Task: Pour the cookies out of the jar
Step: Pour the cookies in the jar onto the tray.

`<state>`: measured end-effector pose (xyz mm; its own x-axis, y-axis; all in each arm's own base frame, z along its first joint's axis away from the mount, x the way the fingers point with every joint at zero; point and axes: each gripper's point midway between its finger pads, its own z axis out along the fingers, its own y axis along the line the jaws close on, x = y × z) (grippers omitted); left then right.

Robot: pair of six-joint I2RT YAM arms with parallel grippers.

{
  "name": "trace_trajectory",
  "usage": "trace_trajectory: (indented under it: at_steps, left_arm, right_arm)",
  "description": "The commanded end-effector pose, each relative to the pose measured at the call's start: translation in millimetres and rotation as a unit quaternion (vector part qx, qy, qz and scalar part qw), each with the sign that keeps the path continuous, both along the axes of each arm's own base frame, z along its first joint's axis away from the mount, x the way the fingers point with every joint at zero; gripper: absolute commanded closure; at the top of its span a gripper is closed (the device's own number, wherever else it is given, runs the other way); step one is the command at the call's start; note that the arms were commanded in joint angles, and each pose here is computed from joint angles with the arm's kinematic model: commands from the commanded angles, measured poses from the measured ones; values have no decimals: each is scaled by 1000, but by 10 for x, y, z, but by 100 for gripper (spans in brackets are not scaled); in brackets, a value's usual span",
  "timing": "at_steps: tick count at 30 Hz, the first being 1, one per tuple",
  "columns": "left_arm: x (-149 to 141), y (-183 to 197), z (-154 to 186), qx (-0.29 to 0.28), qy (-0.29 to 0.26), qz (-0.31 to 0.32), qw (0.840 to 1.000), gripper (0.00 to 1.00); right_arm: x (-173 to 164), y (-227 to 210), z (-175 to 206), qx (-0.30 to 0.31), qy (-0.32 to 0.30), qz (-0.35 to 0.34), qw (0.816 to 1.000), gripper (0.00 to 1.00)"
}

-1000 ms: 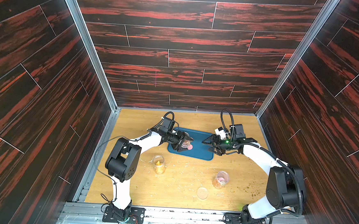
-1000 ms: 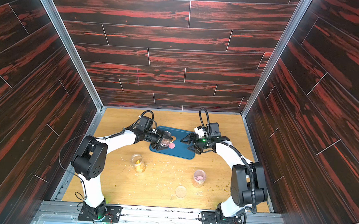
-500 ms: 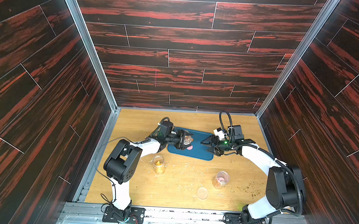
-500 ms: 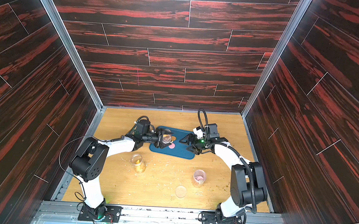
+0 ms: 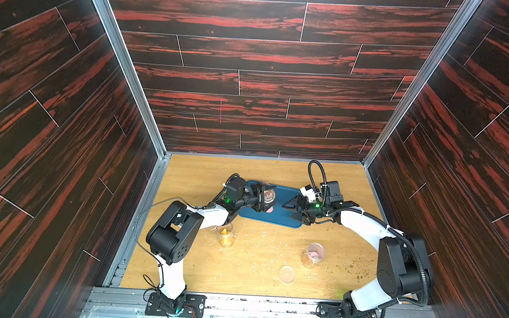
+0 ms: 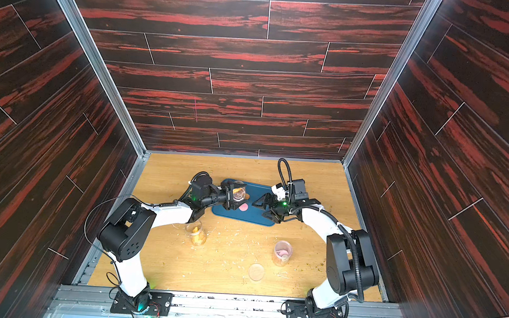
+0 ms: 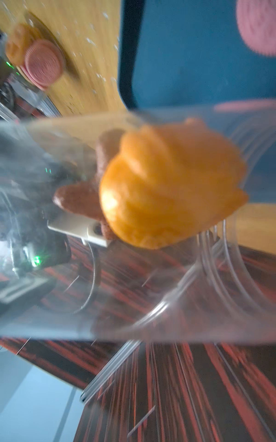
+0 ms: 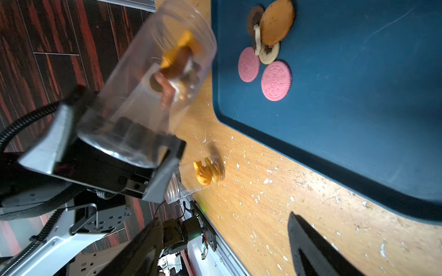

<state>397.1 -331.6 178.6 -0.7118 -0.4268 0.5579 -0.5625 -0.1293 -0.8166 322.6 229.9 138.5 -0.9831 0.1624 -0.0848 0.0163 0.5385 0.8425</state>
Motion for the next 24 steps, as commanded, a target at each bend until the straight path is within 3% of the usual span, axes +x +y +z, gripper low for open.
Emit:
trace_trajectory:
  at_steps: [1,6,13,24]
  left_arm:
    - [36,6,479,-85,6,32,996,77]
    - [-31,-88,476,-89,9,23,996,77]
    - [-80,-78,450,-96,16,30,995,76]
    - [-109,-138,685,-125,6,35,991,76]
  right_arm:
    - [-42,-13,137,-2,-21,-2,1000,15]
    - [7,-27,225,-8,-40,-8,999,15]
    - [115,210,696,60,-109,37,991,15]
    - [208,343,571,24,-105,55,993,15]
